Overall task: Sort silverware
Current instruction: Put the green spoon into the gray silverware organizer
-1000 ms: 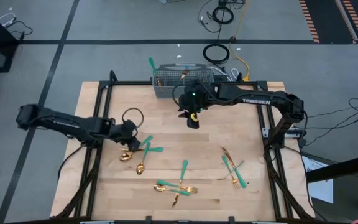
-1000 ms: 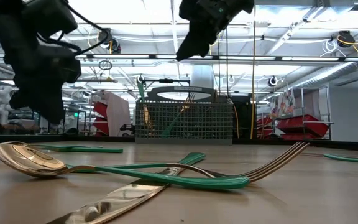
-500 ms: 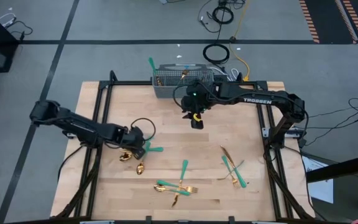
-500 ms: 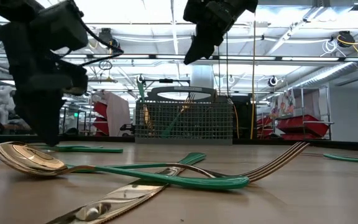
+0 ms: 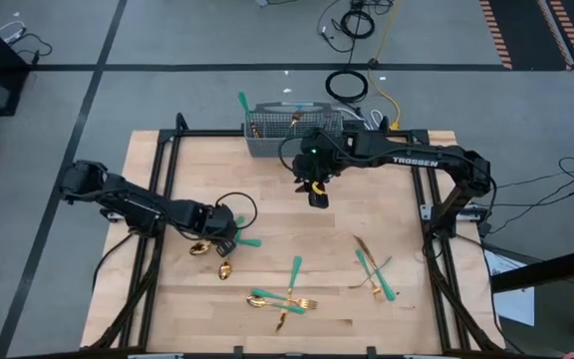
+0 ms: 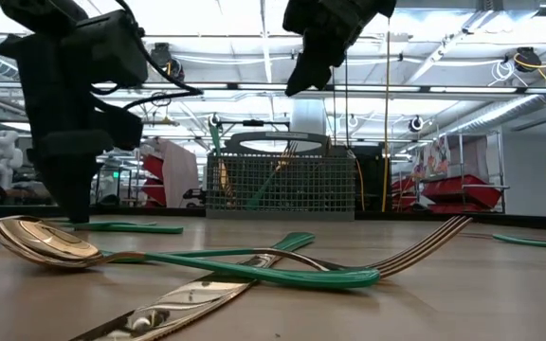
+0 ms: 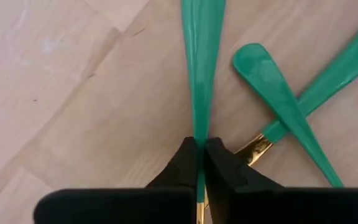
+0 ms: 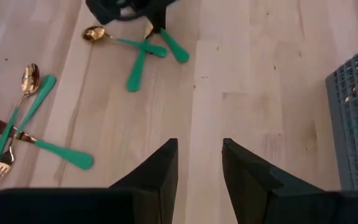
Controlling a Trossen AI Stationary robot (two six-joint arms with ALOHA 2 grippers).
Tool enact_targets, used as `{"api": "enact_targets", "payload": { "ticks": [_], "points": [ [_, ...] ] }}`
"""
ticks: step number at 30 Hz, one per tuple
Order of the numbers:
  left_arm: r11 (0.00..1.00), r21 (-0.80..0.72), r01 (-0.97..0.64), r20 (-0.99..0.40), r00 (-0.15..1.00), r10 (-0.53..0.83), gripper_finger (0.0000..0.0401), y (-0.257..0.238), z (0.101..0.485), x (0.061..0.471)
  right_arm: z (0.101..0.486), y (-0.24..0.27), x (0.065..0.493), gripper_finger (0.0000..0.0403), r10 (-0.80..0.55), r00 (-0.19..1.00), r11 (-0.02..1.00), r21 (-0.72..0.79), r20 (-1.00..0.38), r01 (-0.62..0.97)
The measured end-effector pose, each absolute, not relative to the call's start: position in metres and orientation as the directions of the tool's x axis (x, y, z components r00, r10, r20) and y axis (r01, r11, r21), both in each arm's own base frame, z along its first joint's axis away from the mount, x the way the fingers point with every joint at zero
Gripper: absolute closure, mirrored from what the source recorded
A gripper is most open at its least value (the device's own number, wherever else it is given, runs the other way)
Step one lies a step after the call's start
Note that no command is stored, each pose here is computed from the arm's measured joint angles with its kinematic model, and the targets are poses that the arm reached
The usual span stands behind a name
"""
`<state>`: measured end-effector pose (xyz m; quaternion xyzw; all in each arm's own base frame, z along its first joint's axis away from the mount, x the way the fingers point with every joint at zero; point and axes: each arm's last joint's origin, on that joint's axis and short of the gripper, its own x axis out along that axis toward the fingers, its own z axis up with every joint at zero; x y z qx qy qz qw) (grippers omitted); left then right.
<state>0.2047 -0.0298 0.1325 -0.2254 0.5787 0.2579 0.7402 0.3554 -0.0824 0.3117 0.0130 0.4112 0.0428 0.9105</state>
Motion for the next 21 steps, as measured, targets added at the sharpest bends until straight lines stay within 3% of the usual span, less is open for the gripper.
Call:
{"api": "enact_targets", "payload": {
  "ticks": [8, 13, 21],
  "points": [
    [0.754, -0.052, -0.655, -0.942, 0.283, 0.181, 0.0401, -0.029, 0.163, 0.227, 0.351, -0.081, 0.331, 0.0289, 0.037, 0.75, 0.999, 0.011, -0.661, -0.04],
    [0.73, -0.065, -0.68, -0.887, 0.375, 0.27, 0.0401, -0.022, 0.188, 0.243, 0.373, -0.085, 0.309, 0.0289, -0.052, 0.78, 0.998, -0.013, -0.624, 0.057],
    [0.677, -0.07, -0.733, -0.664, 0.54, 0.517, 0.0401, 0.003, 0.245, 0.265, 0.396, -0.092, 0.281, 0.0289, -0.166, 0.802, 0.983, -0.033, -0.574, 0.18]
  ]
}}
